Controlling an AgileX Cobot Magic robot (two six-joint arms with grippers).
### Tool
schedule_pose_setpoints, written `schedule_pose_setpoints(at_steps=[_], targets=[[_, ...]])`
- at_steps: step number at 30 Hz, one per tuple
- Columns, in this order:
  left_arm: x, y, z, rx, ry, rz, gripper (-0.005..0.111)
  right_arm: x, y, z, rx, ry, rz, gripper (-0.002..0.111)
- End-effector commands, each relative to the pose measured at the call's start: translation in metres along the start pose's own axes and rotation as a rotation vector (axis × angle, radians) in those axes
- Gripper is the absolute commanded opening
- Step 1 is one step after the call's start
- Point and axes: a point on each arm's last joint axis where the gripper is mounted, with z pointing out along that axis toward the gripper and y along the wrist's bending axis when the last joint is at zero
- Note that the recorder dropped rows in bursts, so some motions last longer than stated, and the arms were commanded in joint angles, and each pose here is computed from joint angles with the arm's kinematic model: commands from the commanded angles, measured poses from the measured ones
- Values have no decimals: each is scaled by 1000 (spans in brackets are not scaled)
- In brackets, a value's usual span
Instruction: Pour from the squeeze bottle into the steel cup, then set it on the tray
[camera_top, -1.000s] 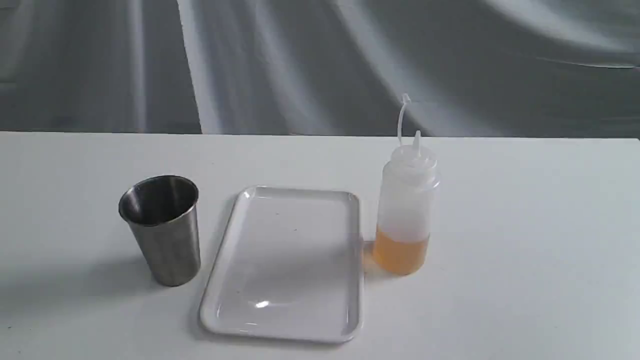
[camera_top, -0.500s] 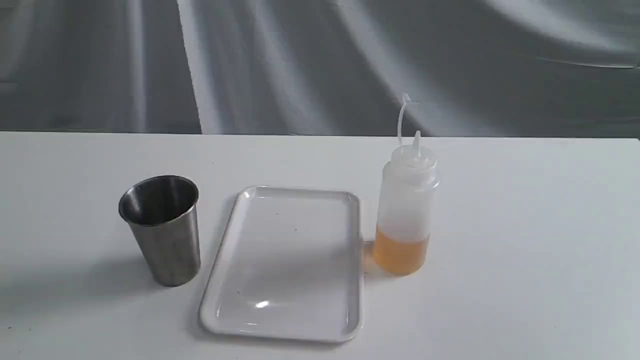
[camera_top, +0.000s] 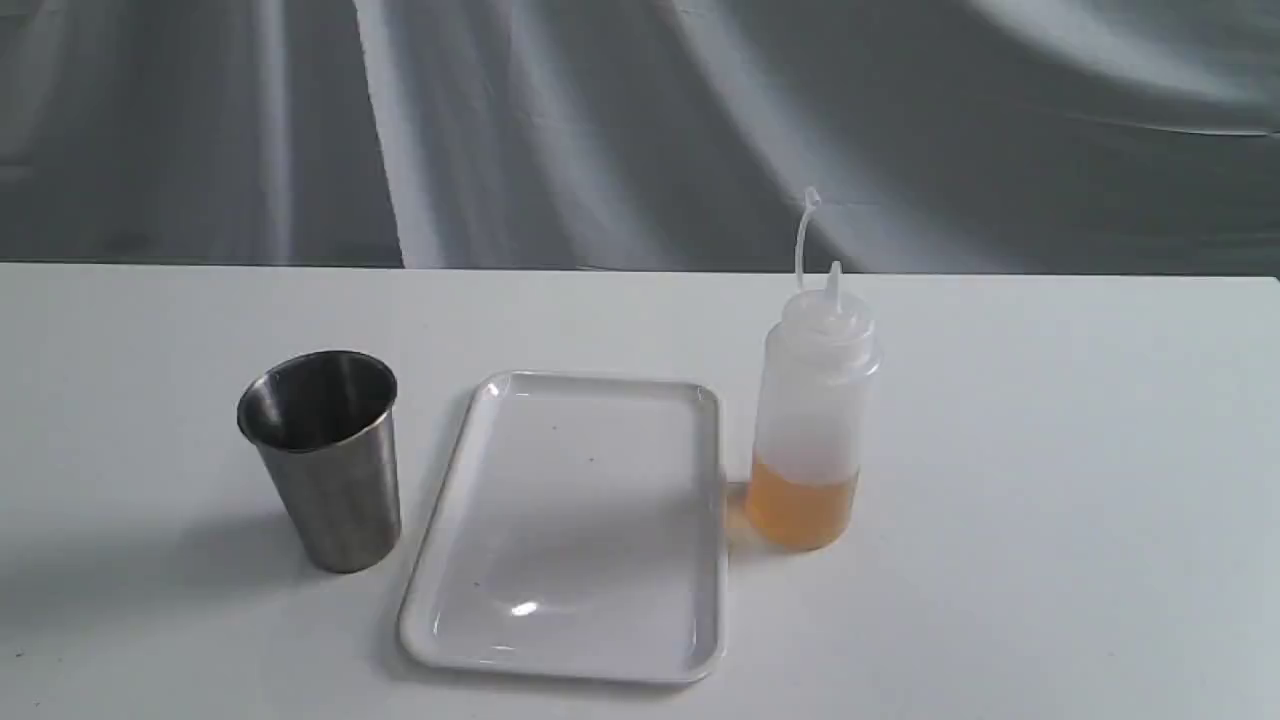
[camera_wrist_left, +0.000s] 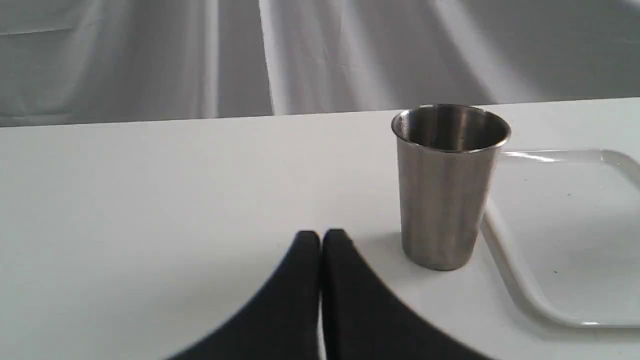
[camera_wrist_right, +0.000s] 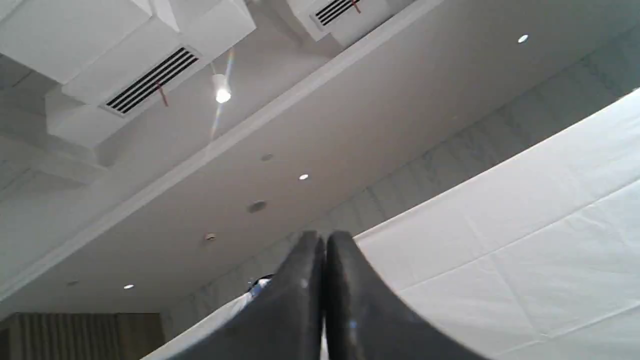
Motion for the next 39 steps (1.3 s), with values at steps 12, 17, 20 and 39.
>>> schedule_pose_setpoints(at_steps=[12,17,20,39], targets=[[1,0,0,-2,-6,-4,0,18,-16,42,214,436,-174,0],[1,0,0,-2,-6,-4,0,36,-16,49,118,609,-200,0],[1,0,0,-2,-6,-4,0,39,-13,49,56,640,-246,0],[1,0,0,-2,-6,-3,0,75,1,56,-327,904,-384,0]])
